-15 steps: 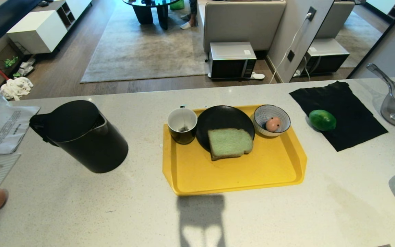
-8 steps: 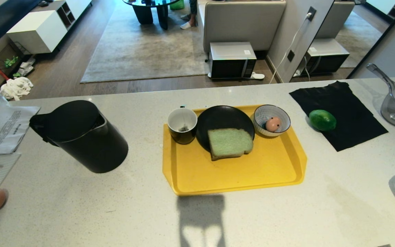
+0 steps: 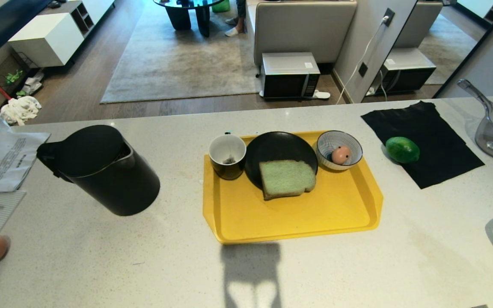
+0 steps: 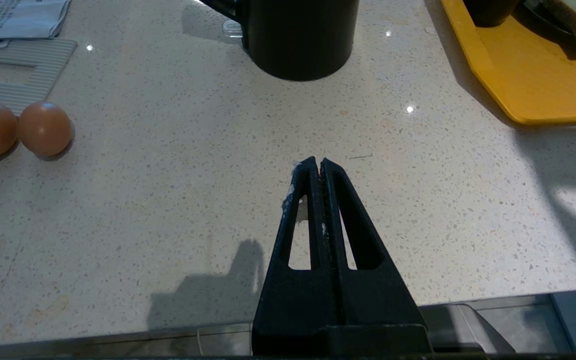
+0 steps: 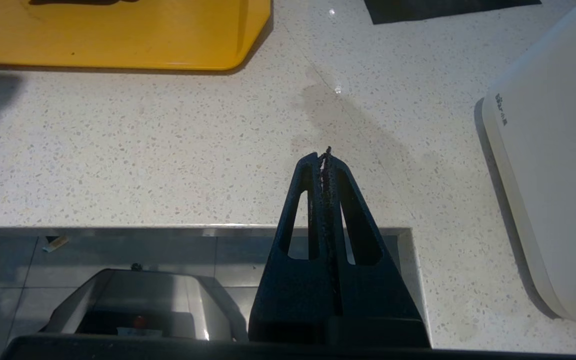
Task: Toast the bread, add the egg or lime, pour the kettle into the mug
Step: Pick up the kettle
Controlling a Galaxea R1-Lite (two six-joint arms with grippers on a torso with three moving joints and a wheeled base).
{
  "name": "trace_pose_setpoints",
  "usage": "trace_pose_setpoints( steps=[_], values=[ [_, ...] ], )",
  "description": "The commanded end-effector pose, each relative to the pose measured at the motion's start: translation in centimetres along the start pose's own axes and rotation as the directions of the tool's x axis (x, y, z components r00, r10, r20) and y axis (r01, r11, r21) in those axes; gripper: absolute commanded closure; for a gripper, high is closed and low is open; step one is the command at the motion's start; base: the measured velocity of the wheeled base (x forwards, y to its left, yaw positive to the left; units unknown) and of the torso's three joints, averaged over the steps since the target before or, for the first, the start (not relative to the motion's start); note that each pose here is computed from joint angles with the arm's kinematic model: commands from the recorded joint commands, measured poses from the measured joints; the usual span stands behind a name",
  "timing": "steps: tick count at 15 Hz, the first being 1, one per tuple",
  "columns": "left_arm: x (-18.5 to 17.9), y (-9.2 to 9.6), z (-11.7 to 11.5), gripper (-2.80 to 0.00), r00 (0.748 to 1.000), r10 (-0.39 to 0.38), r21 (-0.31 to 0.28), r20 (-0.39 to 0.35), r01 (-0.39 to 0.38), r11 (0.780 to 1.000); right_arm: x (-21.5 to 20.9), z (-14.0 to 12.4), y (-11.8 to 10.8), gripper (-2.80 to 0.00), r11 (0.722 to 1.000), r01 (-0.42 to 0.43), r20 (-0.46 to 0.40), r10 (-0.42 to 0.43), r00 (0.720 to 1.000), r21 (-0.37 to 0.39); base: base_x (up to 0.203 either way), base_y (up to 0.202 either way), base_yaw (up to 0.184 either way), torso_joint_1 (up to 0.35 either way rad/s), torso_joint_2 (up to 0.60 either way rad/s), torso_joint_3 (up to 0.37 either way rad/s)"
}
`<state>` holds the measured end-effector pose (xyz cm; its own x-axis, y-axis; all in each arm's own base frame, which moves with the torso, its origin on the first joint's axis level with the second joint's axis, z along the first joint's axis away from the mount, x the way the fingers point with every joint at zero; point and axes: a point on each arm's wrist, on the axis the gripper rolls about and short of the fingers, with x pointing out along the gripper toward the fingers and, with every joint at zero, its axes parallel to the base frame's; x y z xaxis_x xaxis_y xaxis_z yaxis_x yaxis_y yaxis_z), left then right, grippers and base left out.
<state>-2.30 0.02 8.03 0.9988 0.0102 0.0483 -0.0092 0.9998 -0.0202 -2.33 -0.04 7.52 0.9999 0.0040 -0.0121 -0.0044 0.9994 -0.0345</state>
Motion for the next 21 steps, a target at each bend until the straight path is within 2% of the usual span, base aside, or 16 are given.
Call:
trace_pose_setpoints(
  steps=[1,6,14,21],
  values=[
    [0.1,0.01,-0.47,0.0,1.0,0.001,-0.003,-0.015,-0.001,1.0,0.0,0.01,0.0,0.0,1.0,0.0,0.0,0.0,1.0,-0.001,0.0,0.0,0.0,0.0,0.0,0.0],
    [0.1,0.01,-0.47,0.0,1.0,0.001,-0.005,-0.015,-0.001,1.0,0.0,0.01,0.0,0.0,1.0,0.001,0.0,-0.001,1.0,-0.001,0.0,0.0,0.0,0.001,0.0,0.027],
    [0.1,0.01,-0.47,0.0,1.0,0.001,-0.005,-0.015,-0.001,1.0,0.0,0.01,0.0,0.0,1.0,-0.001,0.0,0.001,1.0,-0.001,0.0,0.0,0.0,0.003,0.0,0.162],
    [0.1,0.01,-0.47,0.0,1.0,0.001,-0.006,-0.015,-0.001,1.0,0.01,0.01,0.0,0.0,1.0,-0.001,-0.001,0.001,1.0,-0.001,0.0,0.0,0.0,0.001,0.0,0.006]
  ],
)
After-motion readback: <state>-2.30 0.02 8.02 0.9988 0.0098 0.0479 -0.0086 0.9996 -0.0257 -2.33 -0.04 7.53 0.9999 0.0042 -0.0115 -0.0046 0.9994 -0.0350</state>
